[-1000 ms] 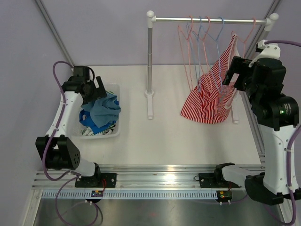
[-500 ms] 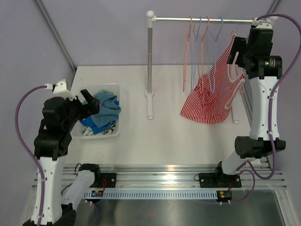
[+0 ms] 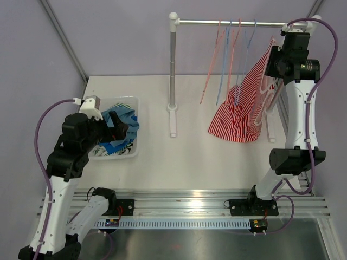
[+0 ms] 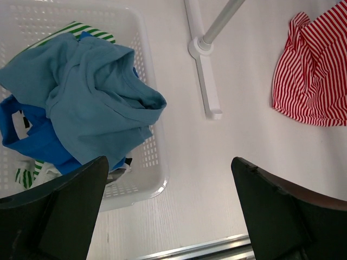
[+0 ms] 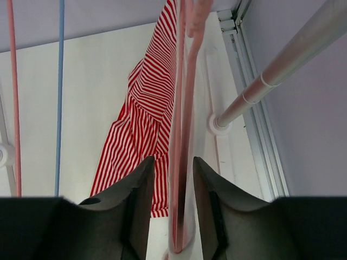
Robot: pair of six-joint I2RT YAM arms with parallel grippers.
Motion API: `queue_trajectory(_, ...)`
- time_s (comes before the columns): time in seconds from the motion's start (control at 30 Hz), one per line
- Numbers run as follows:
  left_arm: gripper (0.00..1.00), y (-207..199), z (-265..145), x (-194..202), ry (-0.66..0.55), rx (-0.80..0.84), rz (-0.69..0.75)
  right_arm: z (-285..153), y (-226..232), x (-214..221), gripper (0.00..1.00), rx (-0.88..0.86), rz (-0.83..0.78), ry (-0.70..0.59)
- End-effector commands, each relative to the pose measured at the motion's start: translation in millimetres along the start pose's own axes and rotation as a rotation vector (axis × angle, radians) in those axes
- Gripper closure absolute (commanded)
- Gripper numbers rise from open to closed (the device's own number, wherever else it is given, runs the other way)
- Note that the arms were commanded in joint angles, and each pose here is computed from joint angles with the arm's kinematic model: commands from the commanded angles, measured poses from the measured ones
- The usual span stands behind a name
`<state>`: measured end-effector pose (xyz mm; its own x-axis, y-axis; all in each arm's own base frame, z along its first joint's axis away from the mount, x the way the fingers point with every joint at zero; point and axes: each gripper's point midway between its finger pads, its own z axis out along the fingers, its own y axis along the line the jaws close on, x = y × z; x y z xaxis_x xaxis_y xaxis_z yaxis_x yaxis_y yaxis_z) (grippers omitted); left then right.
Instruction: Remove the tank top from the hanger
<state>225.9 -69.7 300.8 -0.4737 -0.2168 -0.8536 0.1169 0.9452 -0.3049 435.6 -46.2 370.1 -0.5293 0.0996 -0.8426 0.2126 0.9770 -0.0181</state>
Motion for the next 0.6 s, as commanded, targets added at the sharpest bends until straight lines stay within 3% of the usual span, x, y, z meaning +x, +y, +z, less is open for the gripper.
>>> queue_trajectory(0.0, 0.01, -22.4, -15.0, -7.0, -0.010, 0.118, 0.042, -21.6, 1.0, -30.5, 0.59, -0.027, -0.022, -0.113)
queue_trajectory(0.03, 0.01, -22.0, -16.5, -7.8, -0.014, 0.116, 0.044, -18.0, 0.9, -29.3, 0.67, -0.023, -0.024, -0.105)
queue_trajectory(0.13, 0.01, -23.8, -21.3, -9.4, -0.025, 0.125, 0.053, -14.1, 2.3, -26.9, 0.79, -0.028, -0.020, -0.094)
queue_trajectory(0.17, 0.01, -25.1, -21.6, -9.3, -0.026, 0.134, 0.055, -14.9, 2.2, -27.0, 0.88, -0.028, -0.020, -0.094)
queue_trajectory(0.27, 0.01, -27.4, -18.2, -5.6, -0.010, 0.149, 0.055, -21.0, 2.9, -32.9, 0.99, -0.033, -0.018, -0.114)
queue_trajectory(0.57, 0.01, -38.1, -28.3, -13.0, -0.067, 0.210, 0.064, -62.4, 12.3, -52.6, 1.00, -0.113, 0.032, -0.207)
